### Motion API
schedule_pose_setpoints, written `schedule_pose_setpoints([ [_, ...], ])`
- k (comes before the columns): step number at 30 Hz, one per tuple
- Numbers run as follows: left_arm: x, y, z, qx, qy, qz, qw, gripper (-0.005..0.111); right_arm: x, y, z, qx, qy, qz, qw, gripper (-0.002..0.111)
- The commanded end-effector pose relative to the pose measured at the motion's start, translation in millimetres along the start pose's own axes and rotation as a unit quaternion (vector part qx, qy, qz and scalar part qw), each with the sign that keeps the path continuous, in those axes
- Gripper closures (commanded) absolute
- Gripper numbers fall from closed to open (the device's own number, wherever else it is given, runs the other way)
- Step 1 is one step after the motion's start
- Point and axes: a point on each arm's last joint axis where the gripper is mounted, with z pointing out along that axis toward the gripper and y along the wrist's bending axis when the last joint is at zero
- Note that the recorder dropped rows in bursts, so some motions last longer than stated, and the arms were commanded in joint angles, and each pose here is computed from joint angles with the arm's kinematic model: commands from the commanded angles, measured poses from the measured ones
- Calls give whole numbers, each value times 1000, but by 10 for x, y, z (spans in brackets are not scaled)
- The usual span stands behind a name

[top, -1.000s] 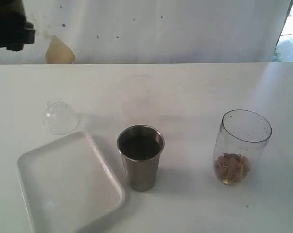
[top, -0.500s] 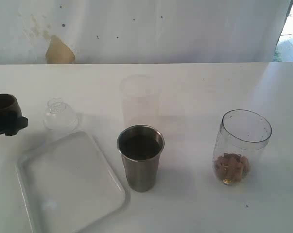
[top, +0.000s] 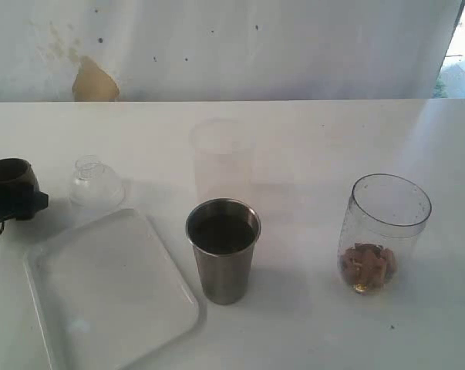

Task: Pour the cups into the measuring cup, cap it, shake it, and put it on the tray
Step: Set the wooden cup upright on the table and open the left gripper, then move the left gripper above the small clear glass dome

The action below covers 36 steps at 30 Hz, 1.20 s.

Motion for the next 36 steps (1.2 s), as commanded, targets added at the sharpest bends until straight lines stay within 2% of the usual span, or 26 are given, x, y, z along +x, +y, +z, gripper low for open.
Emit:
schedule_pose_setpoints([
  [1, -50, 11, -7, -3, -12, 6, 1000, 1, -9, -4, -3, 3, -6, 0, 1000, 108],
  [7, -67, 17, -32, -9, -11, 15, 1000, 2, -9, -4, -3, 3, -6, 0, 1000, 108],
  [12, -240, -13, -202, -13, -44, 25, 999, 2, -9, -4, -3, 3, -6, 0, 1000, 108],
  [18, -568, -83, -623, -29, -111, 38, 993, 2, -9, -4, -3, 3, -6, 0, 1000, 108],
  [24, -849, -145, -1275, -78, -171, 0, 982, 5, -9, -4, -3, 3, -6, 0, 1000, 108],
  [26, -916, -168, -1559, -100, -195, -22, 975, 16, -9, -4, -3, 3, -6, 0, 1000, 108],
  [28, -945, -190, -1804, -118, -215, -42, 969, 32, -9, -4, -3, 3, -6, 0, 1000, 108],
  [35, -918, -310, -2563, -173, -269, -69, 945, 103, -9, -4, -3, 3, -6, 0, 1000, 108],
  [36, -909, -326, -2650, -177, -278, -66, 942, 107, -9, -4, -3, 3, -6, 0, 1000, 108],
])
